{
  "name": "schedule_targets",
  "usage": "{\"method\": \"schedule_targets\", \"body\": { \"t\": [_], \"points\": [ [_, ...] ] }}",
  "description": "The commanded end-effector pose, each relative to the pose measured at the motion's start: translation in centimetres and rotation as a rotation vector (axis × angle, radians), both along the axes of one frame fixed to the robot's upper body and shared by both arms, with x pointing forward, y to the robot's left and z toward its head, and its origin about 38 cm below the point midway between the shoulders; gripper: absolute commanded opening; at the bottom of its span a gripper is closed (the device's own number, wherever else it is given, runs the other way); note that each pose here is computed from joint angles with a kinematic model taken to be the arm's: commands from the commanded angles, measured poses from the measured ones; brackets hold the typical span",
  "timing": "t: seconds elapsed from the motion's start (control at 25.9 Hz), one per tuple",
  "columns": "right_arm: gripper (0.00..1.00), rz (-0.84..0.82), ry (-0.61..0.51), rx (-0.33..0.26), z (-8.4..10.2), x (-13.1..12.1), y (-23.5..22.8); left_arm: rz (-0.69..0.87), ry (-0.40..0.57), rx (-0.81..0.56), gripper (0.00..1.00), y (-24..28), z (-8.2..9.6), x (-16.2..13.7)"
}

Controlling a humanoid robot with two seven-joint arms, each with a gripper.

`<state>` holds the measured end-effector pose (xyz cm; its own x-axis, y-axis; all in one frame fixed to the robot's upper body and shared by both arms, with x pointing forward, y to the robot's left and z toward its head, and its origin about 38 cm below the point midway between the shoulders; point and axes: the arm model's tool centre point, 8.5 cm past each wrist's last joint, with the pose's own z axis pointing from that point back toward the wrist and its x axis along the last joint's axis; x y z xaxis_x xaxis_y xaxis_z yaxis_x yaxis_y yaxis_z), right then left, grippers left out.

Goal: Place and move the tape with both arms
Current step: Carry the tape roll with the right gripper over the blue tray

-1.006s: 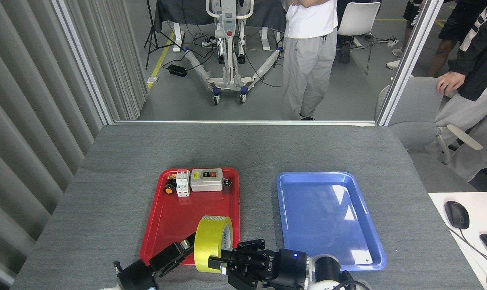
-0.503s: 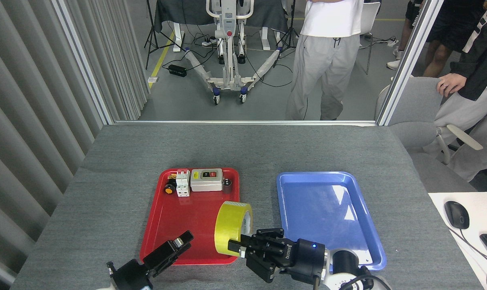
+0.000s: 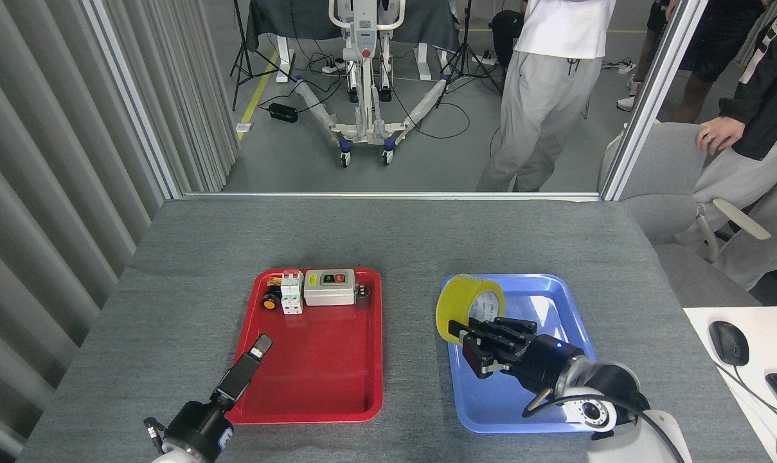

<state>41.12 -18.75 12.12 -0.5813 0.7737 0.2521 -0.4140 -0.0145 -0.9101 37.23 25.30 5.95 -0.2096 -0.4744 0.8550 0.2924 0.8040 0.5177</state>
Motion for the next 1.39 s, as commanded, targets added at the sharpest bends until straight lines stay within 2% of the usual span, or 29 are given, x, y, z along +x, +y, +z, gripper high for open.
{"method": "schedule_targets", "body": {
  "t": [0.0, 0.08, 0.15, 0.27, 0.5, 0.58, 0.77, 0.93, 1.08, 1.24, 1.35],
  "points": [
    [0.05, -0.178, 0.072, -0.058, 0.5, 2.3, -1.6, 0.072, -0.104, 0.067, 1.0, 0.2, 2.2, 0.1],
    [0.05, -0.229, 0.153, -0.067, -0.2, 3.4, -2.1, 0.065, -0.15, 0.176, 1.0, -0.1, 3.5, 0.0],
    [0.05, -0.282, 0.237, -0.081, -1.6, 4.4, -2.8, 0.072, -0.162, 0.259, 1.0, 0.1, 3.6, 0.1],
    [0.06, -0.332, 0.317, -0.137, -3.0, 5.6, -4.4, 0.119, -0.193, 0.351, 1.0, 0.8, 3.3, 0.2],
    [0.06, -0.395, 0.456, -0.192, -4.4, 7.2, -6.0, 0.286, -0.389, 0.624, 1.0, 2.0, 3.4, 0.2],
    [0.06, -0.422, 0.469, -0.21, -3.9, 7.9, -6.7, 0.281, -0.395, 0.635, 1.0, 1.9, 3.5, 0.2],
    [0.06, -0.426, 0.555, -0.184, -3.6, 9.3, -6.1, 0.261, -0.371, 0.642, 1.0, 1.7, 3.4, 0.6],
    [0.06, -0.465, 0.603, -0.189, -3.8, 10.3, -6.8, 0.25, -0.343, 0.662, 1.0, 1.8, 2.4, 0.7],
    [0.08, -0.485, 0.634, -0.191, -4.2, 10.8, -7.1, 0.232, -0.317, 0.666, 1.0, 1.9, 1.2, 0.5],
    [0.12, -0.485, 0.647, -0.19, -4.7, 10.7, -6.9, 0.198, -0.335, 0.658, 1.0, 1.4, 1.1, 0.2],
    [0.14, -0.454, 0.651, -0.172, -5.0, 10.7, -5.0, 0.188, -0.342, 0.656, 1.0, 1.3, 1.1, 0.2]
  ]
}}
